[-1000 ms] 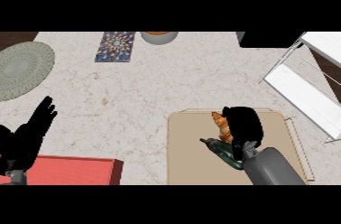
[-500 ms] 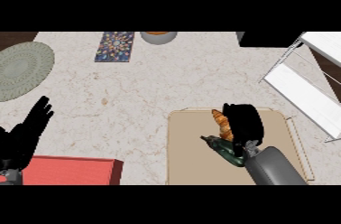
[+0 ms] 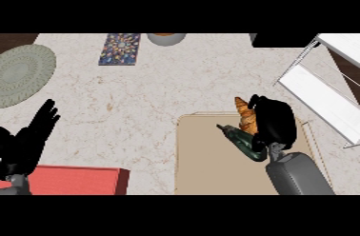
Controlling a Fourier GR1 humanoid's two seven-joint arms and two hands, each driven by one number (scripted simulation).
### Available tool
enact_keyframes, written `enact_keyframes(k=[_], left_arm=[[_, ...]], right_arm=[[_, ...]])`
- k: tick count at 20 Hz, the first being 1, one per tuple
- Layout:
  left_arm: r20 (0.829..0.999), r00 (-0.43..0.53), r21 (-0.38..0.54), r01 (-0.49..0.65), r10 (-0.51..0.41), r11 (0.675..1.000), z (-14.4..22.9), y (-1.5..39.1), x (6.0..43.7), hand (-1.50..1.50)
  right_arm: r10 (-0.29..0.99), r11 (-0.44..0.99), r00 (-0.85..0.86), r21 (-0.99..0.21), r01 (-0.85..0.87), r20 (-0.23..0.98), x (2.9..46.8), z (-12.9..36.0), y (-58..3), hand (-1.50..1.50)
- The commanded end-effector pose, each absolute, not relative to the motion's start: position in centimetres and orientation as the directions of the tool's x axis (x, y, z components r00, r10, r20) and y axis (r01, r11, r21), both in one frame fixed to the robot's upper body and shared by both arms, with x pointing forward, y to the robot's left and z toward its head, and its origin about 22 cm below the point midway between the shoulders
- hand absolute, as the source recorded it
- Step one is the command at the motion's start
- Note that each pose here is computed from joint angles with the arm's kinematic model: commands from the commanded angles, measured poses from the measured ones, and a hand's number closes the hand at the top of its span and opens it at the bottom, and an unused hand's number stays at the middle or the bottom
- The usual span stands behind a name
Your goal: Pick the croissant from the tray and place it in the tiered shelf
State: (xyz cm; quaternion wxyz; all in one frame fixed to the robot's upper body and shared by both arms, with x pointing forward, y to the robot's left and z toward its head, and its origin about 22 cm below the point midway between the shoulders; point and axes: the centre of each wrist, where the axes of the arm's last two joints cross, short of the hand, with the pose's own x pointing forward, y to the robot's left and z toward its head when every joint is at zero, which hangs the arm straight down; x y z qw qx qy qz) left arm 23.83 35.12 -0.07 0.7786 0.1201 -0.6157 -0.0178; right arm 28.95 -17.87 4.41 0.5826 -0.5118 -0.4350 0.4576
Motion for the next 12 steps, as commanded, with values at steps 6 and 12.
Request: enact_keyframes(k=[6,12], left_arm=[[0.958,0.23,0.196,-0.103,-0.169,0.975,-0.2,35.3,22.6,0.0],[0.955,0.236,0.212,-0.132,-0.177,0.968,-0.2,35.9,22.9,0.0]], right_arm=[[0.771,0.269,0.553,-0.949,0.166,0.316,30.9,11.8,-18.7,1.5],[0.682,0.409,0.495,-0.842,0.351,0.538,26.3,18.3,-19.8,1.5]])
